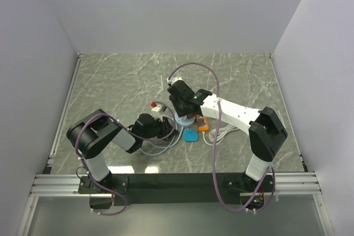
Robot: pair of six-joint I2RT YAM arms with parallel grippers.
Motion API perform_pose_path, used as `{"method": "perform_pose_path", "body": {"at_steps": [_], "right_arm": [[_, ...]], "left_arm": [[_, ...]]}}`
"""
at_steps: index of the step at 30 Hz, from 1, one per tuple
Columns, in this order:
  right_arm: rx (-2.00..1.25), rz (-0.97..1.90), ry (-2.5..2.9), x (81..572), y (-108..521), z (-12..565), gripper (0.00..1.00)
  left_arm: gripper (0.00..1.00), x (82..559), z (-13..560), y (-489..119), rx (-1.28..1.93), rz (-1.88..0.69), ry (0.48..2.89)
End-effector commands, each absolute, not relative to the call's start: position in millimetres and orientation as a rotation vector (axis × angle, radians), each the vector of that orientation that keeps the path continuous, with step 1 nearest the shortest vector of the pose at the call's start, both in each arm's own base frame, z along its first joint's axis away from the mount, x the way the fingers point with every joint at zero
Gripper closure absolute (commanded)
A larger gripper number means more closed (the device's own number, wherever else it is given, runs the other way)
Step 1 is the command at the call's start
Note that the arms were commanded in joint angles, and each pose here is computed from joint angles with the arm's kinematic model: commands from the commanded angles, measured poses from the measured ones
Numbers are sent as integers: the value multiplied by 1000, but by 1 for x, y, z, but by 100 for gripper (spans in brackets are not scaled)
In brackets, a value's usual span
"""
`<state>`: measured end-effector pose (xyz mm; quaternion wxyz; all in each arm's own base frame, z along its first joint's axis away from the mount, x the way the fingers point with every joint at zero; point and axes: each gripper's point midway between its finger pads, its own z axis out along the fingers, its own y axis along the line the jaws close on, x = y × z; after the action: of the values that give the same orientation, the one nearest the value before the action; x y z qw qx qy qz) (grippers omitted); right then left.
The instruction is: Insert the plug
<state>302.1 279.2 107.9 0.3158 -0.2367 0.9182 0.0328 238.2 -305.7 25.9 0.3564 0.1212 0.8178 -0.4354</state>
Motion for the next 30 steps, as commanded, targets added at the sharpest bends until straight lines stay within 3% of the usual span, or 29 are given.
{"method": "perform_pose_path", "body": {"at_steps": [1, 30], "right_arm": [[-614, 171, 2343, 307, 293, 131, 100], [-626, 82, 2350, 309, 278, 115, 100]], "left_arm": [[76, 238, 25, -310, 357, -1122, 2110], [76, 237, 22, -311, 365, -1126, 2120]]}}
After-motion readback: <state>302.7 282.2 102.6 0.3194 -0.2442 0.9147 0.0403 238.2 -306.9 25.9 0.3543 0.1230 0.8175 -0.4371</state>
